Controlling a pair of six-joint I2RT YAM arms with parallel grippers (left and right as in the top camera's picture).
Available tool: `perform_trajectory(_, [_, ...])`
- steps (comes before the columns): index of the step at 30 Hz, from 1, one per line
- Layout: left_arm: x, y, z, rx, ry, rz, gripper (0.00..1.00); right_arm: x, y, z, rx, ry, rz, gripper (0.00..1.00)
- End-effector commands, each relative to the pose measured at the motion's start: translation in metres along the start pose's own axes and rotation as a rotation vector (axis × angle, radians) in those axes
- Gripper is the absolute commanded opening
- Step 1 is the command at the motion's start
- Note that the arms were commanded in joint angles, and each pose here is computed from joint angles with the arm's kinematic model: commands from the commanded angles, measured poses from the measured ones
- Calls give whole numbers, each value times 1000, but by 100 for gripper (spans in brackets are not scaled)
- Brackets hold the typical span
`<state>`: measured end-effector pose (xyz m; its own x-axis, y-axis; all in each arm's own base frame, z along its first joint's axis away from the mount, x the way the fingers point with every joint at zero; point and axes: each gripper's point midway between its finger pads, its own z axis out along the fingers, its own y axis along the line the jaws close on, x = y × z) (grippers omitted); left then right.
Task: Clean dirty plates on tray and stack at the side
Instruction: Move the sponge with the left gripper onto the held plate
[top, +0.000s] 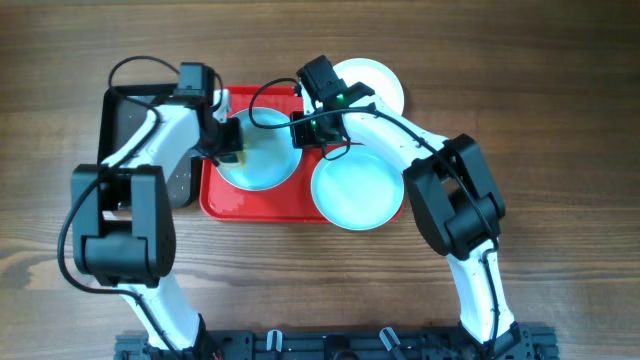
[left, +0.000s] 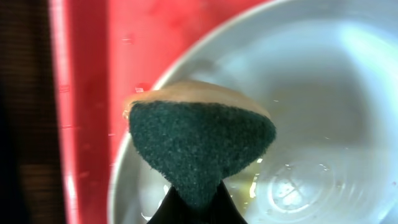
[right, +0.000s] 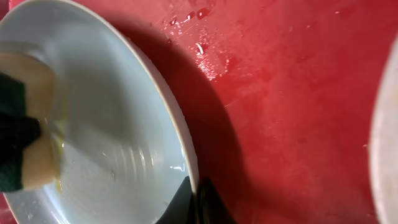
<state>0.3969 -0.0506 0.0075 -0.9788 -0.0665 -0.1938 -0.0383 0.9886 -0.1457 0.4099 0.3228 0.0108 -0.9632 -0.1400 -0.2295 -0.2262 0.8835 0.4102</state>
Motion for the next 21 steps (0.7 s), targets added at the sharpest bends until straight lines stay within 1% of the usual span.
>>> perform_trajectory(1, [18, -29, 17, 9, 56, 63, 4, 6, -3, 11, -14, 29, -8, 4])
perform_trajectory(4, [26, -48, 22, 16, 74, 108, 4, 6, -3, 11, -14, 28, -8, 4])
perform_trajectory(7, [35, -58, 29, 24, 100, 98, 4, 6, -3, 11, -14, 29, -15, 4])
perform_trajectory(10, [45, -80, 32, 143, 146, 93, 4, 7, -2, 11, -18, 31, -23, 4])
perform_trajectory(11, [48, -93, 29, 222, 165, 87, 4, 7, -1, 11, -24, 33, -25, 4])
perform_trajectory(16, [51, -111, 19, 375, 197, 59, 4, 7, -1, 11, -25, 33, -25, 4])
perform_trajectory(19, [46, -113, 16, 419, 186, 46, 4, 8, 1, 10, -35, 38, -24, 5])
perform_trajectory(21, [37, -105, 20, 386, 157, 16, 4, 8, 1, 10, -38, 39, -21, 5])
